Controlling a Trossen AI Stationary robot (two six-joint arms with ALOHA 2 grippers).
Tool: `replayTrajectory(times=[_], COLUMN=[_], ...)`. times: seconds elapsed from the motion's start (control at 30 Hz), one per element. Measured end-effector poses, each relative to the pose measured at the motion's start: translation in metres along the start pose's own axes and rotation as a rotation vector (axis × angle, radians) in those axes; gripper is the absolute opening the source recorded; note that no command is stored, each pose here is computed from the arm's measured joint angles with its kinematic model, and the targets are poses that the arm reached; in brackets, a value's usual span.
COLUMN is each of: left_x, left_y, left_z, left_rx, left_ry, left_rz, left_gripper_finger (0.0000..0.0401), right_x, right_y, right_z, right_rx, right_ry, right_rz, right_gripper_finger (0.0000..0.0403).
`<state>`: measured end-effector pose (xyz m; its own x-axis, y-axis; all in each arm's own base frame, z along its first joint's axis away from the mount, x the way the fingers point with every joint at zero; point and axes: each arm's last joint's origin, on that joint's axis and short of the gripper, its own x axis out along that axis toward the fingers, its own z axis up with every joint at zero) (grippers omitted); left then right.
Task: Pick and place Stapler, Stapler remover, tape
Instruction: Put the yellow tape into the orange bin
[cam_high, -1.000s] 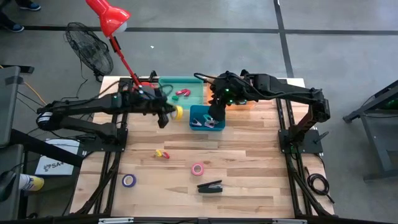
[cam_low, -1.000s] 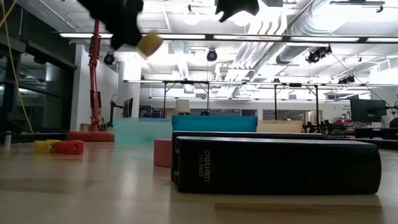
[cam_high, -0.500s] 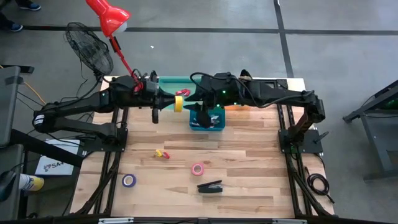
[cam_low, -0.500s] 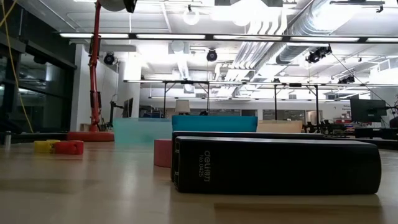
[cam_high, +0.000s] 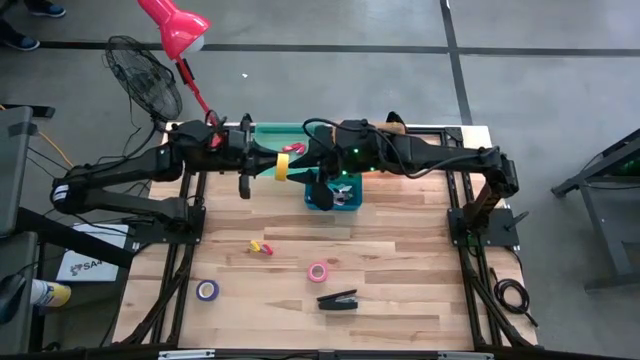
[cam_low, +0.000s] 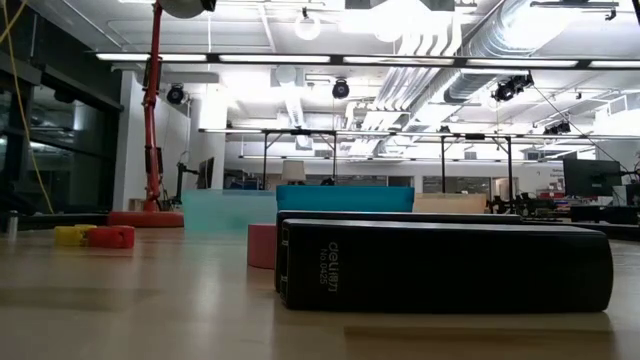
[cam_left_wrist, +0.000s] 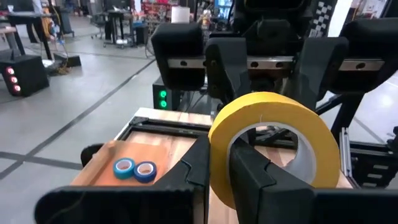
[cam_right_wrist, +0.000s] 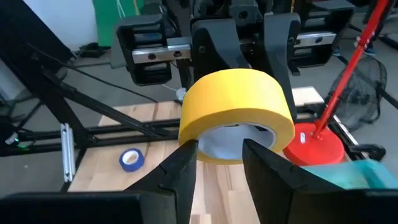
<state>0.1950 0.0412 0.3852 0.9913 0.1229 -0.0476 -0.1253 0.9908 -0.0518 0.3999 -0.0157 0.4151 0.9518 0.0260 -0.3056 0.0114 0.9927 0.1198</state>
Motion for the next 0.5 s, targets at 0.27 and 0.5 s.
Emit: replayTrajectory(times=[0.27, 0.5], left_x=[0.0003, 0.0010], left_y=[-0.0006, -0.0005], left_z=[0.0001, -0.0021], left_rx=[-0.001, -0.007], left_ry=[-0.001, 0.018], left_rz=[-0.017, -0.023], left_gripper_finger=[0.0031, 0.0031], right_x=[-0.0001, 0.0003], right_y=[0.0008, 0.0033], right_z=[-0.0013, -0.0051], right_rx=[0.028, 0.059], right_ry=[0.019, 0.064], right_rz=[0.059, 0.138], right_gripper_finger=[0.0124, 0.0124])
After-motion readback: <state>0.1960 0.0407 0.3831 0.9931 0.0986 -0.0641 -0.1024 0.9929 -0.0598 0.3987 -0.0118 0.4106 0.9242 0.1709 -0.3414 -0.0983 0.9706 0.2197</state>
